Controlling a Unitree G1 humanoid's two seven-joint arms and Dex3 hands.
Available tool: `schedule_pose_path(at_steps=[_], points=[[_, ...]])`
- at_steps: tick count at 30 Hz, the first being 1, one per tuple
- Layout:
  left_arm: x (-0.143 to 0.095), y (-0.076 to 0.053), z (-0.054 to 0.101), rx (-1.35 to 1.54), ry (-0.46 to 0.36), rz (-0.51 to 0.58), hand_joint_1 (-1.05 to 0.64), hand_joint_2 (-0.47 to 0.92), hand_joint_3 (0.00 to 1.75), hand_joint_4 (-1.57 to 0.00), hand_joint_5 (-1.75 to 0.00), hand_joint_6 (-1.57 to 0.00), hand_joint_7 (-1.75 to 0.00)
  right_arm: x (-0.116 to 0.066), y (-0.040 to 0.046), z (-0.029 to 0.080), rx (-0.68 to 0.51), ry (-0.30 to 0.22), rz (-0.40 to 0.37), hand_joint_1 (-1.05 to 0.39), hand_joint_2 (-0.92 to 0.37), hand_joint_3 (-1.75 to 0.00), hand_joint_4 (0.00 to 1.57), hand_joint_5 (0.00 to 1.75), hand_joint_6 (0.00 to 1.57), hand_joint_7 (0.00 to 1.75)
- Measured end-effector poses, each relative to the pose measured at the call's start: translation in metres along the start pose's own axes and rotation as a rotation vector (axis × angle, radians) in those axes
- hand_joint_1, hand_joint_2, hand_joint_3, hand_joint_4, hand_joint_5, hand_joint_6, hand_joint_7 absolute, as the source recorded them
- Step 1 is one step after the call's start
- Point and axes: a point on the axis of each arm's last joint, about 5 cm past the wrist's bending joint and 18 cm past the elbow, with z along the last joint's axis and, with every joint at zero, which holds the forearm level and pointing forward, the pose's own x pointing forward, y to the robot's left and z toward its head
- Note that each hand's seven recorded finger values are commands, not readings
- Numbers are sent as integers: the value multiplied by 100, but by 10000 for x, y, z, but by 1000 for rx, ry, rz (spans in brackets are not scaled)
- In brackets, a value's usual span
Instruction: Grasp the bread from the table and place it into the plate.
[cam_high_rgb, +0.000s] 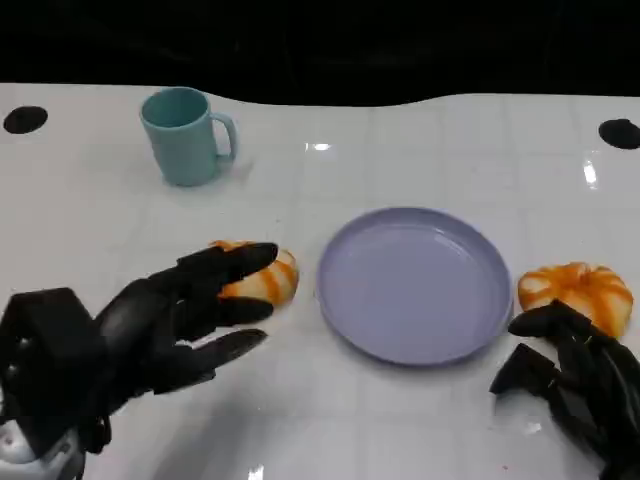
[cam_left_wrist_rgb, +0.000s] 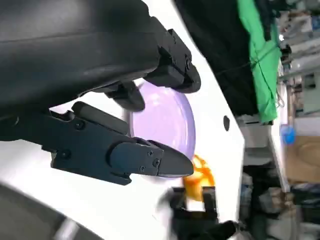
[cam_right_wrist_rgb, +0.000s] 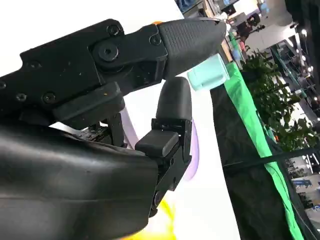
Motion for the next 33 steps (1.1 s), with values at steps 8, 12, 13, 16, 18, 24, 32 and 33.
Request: schedule_pose_path(at_steps=[8,12,13,16,18,24,32,33], points=[[109,-31,223,430,2,84,-59,90,2,-17,-31,-31,0,19,9,20,18,16,-8,-52,-92,-21,63,155,61,119],[167,-95,258,654,13,129,-60,86,0,-15,-27,-32,-1,18,9,22,15,15,-9,-53,-92,-22,64,156,62,121],[184,-103,275,708,2,133,-60,86,0,-10,-24,-28,0,17,8,20,12,14,-10,-54,-92,-22,64,156,62,121],[258,-114,315,863,-6,128,-59,85,0,-5,-20,-24,0,16,8,19,12,13,-9,-54,-92,-22,64,157,62,122],[287,-123,319,923,6,116,-59,86,1,-1,-13,-19,0,15,7,19,13,13,-8,-53,-92,-23,62,157,60,122],[434,-132,327,1066,93,48,-56,81,0,-1,-11,-19,0,6,1,21,15,13,-1,-53,-92,-23,60,158,58,122],[594,-154,252,1079,191,21,-52,80,0,-3,-9,-16,0,-11,-11,24,10,11,-2,-52,-92,-24,64,156,61,120],[623,-157,229,1071,216,18,-51,80,0,-3,-9,-16,0,-13,-12,21,9,10,-2,-53,-92,-23,65,156,61,120]])
